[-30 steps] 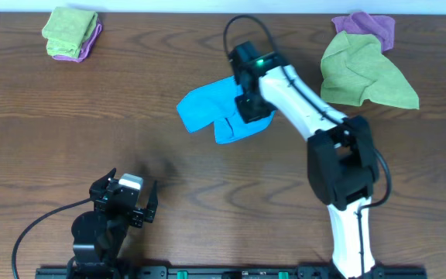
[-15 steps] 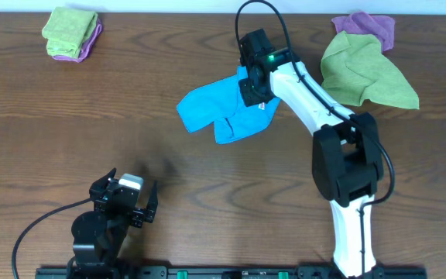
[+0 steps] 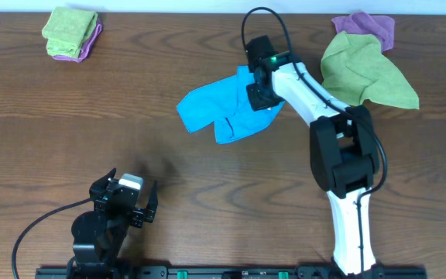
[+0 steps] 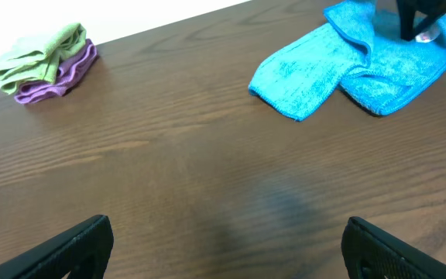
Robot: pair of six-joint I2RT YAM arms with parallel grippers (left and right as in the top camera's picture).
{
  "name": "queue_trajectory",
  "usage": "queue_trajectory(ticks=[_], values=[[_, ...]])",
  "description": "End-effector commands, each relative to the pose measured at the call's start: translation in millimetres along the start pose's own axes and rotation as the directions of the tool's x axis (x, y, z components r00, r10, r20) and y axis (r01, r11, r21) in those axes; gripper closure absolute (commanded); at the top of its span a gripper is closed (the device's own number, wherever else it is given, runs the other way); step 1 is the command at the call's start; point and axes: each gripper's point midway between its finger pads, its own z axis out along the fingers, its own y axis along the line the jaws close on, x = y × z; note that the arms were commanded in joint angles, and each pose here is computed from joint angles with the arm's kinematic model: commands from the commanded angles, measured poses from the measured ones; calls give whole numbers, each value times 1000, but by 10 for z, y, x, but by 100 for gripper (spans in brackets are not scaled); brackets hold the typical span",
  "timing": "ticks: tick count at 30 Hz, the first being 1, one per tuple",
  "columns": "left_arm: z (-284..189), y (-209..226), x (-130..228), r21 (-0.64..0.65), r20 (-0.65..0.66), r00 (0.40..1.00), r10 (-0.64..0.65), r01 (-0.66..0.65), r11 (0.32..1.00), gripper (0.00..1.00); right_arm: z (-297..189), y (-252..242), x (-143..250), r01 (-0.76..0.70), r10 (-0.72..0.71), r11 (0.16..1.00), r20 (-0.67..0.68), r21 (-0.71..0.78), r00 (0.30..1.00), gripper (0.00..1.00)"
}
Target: Fold the cloth
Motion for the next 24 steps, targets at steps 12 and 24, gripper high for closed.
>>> queue_trajectory(ticks=[12,24], values=[[28,-27,73,10,-13,1000,2,-1,1000,5,308,-39,784,-77,64,997,-338,-27,939,98],[28,-27,73,10,-13,1000,2,-1,1000,5,471,414,1608,27,-23,1000,-499,1,866,98]])
